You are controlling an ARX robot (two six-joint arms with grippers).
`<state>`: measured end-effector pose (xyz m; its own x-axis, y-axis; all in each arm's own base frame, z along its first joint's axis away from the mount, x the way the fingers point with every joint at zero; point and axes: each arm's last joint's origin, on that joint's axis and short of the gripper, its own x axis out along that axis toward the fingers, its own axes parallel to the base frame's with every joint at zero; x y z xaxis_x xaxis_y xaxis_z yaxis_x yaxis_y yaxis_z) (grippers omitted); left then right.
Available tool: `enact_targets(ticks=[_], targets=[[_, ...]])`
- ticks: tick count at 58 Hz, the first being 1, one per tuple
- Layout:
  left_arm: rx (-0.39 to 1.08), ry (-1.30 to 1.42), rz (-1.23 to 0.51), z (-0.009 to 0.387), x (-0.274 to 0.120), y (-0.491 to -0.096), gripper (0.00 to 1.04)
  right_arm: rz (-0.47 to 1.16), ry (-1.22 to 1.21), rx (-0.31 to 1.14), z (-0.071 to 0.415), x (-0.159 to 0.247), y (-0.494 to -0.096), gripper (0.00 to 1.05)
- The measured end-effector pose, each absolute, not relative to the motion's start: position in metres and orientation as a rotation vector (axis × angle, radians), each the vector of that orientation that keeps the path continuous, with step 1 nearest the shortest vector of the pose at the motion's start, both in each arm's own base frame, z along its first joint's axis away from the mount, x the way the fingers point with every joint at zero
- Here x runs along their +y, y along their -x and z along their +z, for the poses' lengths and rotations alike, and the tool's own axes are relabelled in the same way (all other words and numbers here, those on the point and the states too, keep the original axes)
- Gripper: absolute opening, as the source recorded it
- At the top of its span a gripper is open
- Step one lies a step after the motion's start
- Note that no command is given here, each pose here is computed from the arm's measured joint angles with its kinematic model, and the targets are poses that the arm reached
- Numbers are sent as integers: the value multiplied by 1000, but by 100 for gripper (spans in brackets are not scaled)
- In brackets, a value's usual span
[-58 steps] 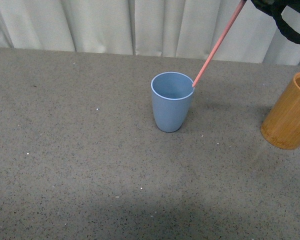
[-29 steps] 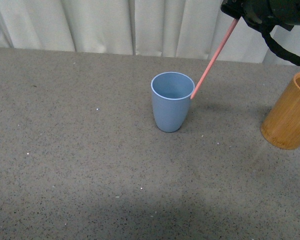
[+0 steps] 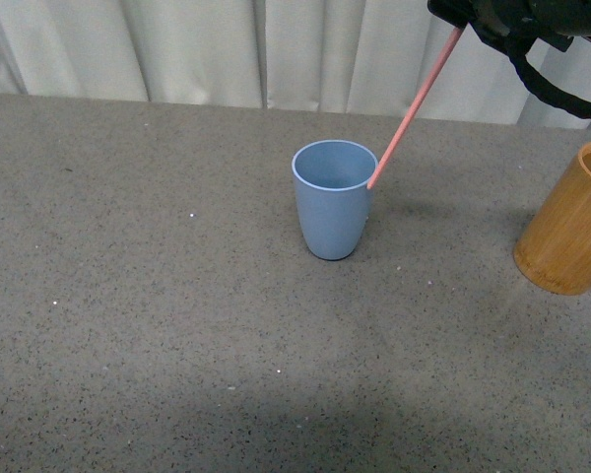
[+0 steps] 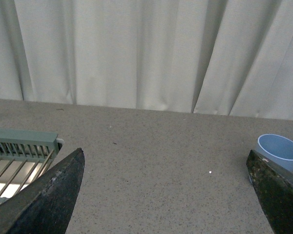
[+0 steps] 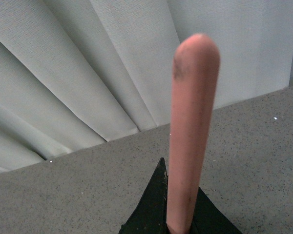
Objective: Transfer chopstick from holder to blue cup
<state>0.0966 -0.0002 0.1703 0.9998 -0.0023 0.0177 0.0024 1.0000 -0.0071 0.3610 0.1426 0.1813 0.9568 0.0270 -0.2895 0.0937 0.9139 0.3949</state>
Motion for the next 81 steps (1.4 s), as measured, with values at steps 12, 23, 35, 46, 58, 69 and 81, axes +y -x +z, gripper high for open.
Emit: enact_targets(ticks=[12, 23, 35, 46, 58, 69, 81], targets=[[-18, 7, -2, 170, 0, -97, 98, -31, -422, 288, 185, 143, -362, 1], [-18, 7, -2, 170, 0, -97, 98, -21, -432, 275, 194, 148, -366, 1], [-18, 7, -2, 170, 0, -97, 98, -18, -431, 270, 196, 152, -366, 1], [-18, 7, -2, 170, 0, -97, 98, -42, -412, 297, 184, 157, -371, 1], [-18, 7, -2, 170, 0, -97, 98, -43, -383, 308, 177, 161, -372, 11], [-18, 7, -2, 170, 0, -97, 98, -36, -367, 305, 178, 165, -370, 49], [-18, 7, -2, 170, 0, -97, 98, -89, -342, 276, 185, 145, -347, 86]])
